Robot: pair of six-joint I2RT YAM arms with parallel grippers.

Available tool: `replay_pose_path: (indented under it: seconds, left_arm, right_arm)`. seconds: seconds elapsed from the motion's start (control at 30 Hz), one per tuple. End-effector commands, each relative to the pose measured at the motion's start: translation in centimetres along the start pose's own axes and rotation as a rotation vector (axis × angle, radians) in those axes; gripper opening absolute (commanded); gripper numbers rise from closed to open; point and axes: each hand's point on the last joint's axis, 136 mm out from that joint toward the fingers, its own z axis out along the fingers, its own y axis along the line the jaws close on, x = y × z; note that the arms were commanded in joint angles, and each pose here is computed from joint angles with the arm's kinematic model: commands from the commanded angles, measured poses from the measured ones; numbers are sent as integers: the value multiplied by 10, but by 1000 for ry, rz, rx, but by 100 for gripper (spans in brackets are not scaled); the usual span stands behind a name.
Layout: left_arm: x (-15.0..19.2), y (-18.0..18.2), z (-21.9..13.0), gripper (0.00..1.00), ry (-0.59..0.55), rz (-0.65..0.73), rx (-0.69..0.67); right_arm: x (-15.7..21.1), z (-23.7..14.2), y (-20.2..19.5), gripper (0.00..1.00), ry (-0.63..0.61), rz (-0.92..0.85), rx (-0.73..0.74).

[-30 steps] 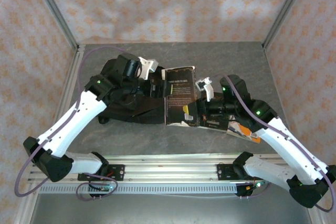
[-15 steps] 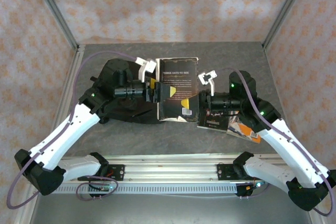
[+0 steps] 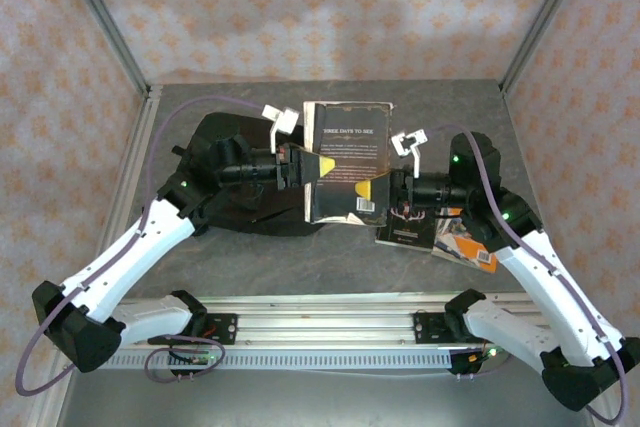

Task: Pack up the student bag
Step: Rotate the book.

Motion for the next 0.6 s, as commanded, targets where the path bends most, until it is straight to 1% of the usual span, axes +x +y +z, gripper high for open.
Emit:
replay_pose_path:
  seconds: [0.0, 0.13, 0.2, 0.27, 0.3, 0.37, 0.4, 0.43, 0.47, 0.5, 0.53, 0.57]
  left_arm:
    - [-2, -13, -1, 10, 0, 30, 66]
    - [-3, -18, 4, 9, 22, 34, 88]
    - [-1, -16, 4, 11, 36, 40, 74]
    - [1, -13, 4, 11, 48, 53, 54]
    - [2, -11, 4, 10, 49, 57, 47]
    - [0, -8, 4, 0, 38, 65, 29]
    - [-2, -5, 4, 0, 29, 67, 13]
    - [-4, -3, 3, 0, 17, 65, 3]
    - [-9, -1, 3, 0, -2, 63, -11]
    - [-13, 3, 4, 0, -18, 55, -25]
    - [-19, 5, 4, 0, -43, 46, -38]
    - [-25, 7, 4, 0, -71, 35, -52]
  right_arm:
    - [-13, -4, 12, 0, -42, -75, -47]
    - [-9, 1, 7, 0, 0, -65, -58]
    - [-6, 4, 4, 0, 29, -60, -59]
    - [-2, 6, 0, 0, 46, -53, -55]
    - [-2, 6, -2, 0, 44, -55, -50]
    - [-4, 6, -10, 0, 28, -48, -5]
    - [-5, 6, -15, 0, 18, -40, 22]
    - [-9, 5, -22, 4, -1, -26, 65]
    - [-13, 4, -32, 18, -30, -8, 123]
    - [-19, 2, -42, 43, -62, 11, 186]
    - [-26, -4, -58, 63, -116, 48, 281]
    - [-34, -10, -72, 72, -190, 94, 363]
